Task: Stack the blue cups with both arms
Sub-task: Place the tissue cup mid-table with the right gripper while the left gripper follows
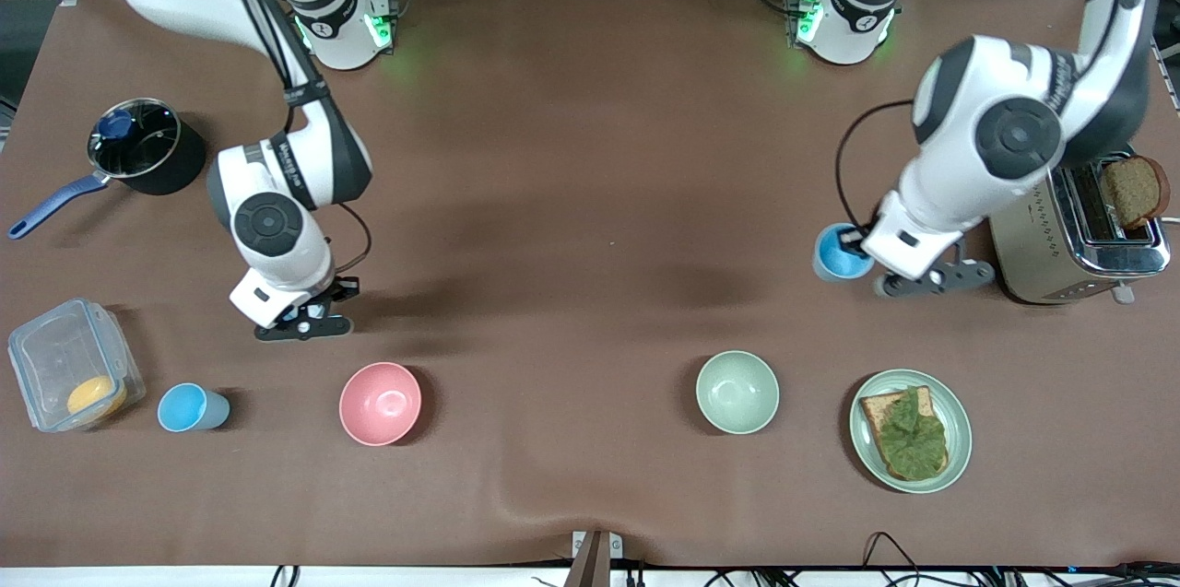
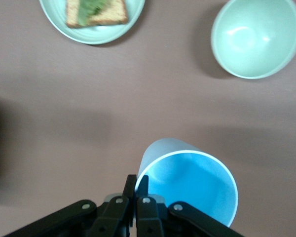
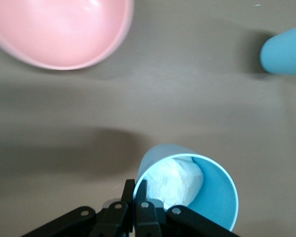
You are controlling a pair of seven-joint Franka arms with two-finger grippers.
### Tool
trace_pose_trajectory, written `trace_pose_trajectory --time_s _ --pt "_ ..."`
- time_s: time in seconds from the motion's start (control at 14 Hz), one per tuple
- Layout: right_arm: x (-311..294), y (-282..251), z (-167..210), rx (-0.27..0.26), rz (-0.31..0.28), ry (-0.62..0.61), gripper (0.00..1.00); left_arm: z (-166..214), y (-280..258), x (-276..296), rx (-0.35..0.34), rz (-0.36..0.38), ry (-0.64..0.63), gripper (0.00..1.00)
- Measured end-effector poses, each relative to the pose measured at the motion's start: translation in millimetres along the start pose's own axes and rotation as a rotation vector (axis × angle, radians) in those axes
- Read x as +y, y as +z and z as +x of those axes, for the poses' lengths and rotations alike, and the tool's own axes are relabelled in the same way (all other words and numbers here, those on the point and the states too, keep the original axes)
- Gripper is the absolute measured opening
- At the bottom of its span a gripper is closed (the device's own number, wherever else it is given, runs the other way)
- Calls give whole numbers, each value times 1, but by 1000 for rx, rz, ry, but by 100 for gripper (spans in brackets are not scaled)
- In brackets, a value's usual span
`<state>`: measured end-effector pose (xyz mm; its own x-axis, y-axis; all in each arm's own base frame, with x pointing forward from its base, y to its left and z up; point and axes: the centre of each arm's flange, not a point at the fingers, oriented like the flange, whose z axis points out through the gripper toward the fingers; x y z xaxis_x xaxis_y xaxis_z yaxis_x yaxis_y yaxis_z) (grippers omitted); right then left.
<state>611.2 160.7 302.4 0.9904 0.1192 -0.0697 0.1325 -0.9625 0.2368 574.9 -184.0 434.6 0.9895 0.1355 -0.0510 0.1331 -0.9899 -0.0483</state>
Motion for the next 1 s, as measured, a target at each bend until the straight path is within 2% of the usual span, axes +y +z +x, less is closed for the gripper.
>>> trace_pose_trajectory --time_s 0.21,0.29,0.5,0.71,1.0 --pt "-73 -47 -5 -6 157 53 3 -22 -1 38 -16 -24 -24 3" --pt "-98 -58 -10 -3 181 88 3 -28 0 47 -22 -30 -26 3" --pt "-180 -70 -39 -13 194 159 3 -31 0 51 -34 -45 -36 3" --pt "-256 -57 -68 -9 196 218 3 -27 2 43 -40 -48 -52 3" --pt "-313 -31 -86 26 227 257 3 -24 1 30 -54 -72 -76 3"
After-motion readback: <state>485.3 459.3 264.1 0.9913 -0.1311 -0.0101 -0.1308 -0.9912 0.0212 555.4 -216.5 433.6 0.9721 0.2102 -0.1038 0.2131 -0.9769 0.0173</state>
